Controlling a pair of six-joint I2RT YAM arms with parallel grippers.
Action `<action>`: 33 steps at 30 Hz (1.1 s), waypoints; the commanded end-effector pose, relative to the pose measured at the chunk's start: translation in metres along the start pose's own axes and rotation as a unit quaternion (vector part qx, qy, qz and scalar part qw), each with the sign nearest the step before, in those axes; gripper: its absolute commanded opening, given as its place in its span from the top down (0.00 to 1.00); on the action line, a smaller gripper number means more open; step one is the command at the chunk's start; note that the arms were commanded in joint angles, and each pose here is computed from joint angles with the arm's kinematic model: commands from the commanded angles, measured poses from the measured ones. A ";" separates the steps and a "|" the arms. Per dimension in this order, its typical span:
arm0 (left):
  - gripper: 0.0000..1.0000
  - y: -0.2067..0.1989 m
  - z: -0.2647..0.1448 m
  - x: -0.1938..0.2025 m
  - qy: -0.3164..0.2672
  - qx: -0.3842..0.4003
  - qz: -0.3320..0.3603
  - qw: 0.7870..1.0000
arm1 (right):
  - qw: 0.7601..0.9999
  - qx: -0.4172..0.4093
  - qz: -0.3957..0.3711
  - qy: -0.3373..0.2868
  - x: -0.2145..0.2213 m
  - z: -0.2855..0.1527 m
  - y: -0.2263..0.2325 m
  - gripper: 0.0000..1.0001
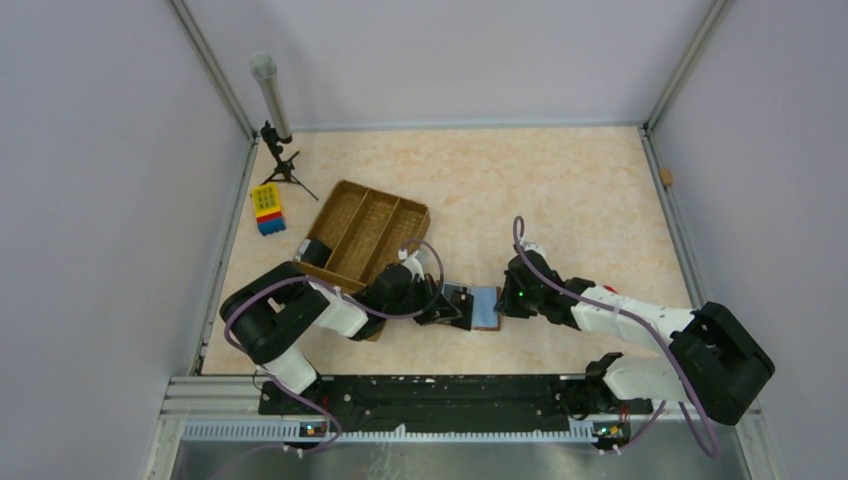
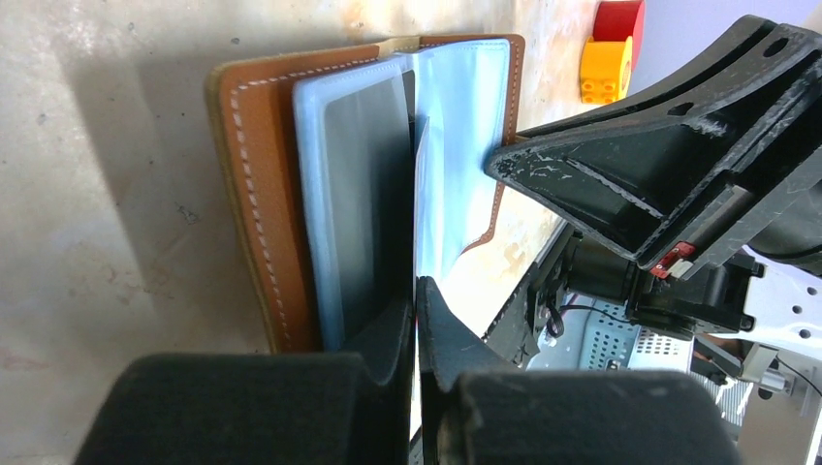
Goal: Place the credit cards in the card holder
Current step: Insert the credit card into the card holder.
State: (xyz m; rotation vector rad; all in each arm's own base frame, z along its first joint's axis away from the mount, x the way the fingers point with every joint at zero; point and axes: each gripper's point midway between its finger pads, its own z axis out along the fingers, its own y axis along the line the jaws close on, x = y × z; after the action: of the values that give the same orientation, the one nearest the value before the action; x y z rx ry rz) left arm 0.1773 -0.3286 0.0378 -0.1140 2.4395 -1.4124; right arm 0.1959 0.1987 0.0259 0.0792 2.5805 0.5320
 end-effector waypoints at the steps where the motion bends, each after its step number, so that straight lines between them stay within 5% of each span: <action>1: 1.00 -0.017 0.005 -0.010 -0.017 0.032 0.007 0.999 | 1.000 0.014 -0.008 0.011 0.009 0.001 -0.013 1.00; 33: 1.00 -0.013 0.015 -0.025 -0.027 0.037 0.023 0.999 | 0.999 0.020 -0.011 0.027 0.014 0.004 -0.015 1.00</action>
State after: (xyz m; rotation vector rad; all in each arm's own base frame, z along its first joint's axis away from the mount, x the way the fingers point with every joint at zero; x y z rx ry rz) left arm 0.1946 -0.3363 0.0388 -0.1222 2.3877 -1.4394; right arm 0.1946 0.1968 0.0219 0.0802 2.5885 0.5282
